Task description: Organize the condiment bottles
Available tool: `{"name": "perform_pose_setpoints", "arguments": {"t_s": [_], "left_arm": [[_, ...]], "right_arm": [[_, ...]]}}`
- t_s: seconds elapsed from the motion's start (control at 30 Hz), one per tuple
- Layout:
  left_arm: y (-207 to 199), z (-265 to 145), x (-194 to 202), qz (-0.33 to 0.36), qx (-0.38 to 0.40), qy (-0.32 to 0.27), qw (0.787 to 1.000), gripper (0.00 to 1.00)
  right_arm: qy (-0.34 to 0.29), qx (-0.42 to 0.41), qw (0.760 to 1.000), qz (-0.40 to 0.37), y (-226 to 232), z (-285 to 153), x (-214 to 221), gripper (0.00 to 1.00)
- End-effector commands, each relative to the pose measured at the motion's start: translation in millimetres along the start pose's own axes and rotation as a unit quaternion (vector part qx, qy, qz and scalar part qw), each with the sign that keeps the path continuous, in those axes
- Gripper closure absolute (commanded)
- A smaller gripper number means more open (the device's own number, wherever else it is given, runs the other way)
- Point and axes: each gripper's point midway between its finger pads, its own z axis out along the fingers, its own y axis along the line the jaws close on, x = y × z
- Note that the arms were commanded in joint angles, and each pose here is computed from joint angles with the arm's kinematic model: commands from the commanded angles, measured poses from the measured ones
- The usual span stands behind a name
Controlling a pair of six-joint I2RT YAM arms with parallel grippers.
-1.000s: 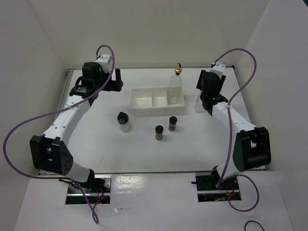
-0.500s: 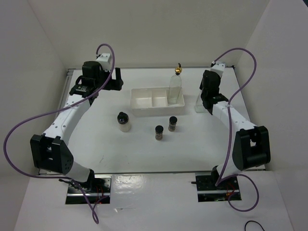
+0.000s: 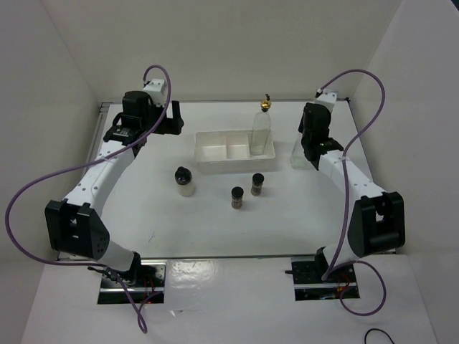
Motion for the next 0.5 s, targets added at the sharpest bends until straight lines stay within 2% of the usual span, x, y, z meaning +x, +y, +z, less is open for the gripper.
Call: {"name": "perform_pose_setpoints", "arguments": {"t_s": [0.0,0.2,0.47], "left_arm": [[-7.3,-10.2,-25.5,0.013,0.013,-0.045,0.999,0.00],[-10.0,-17.8,-25.2,0.009,0.018,-0.049,0.999,0.00],[-11.7,-20.2,-18.9,0.005,0.023,-0.047,0.999,0.00]], "right_arm": [[-0.101,-0.031,0.993,0.056,2.0,-30.0,-93.9,1.00],[-0.121,-0.061,0.990,0.050,4.4,-49.6,-118.5,1.00],[-0.132,-0.123,0.983,0.011,42.6,-80.8,-148.0,1.00]]}}
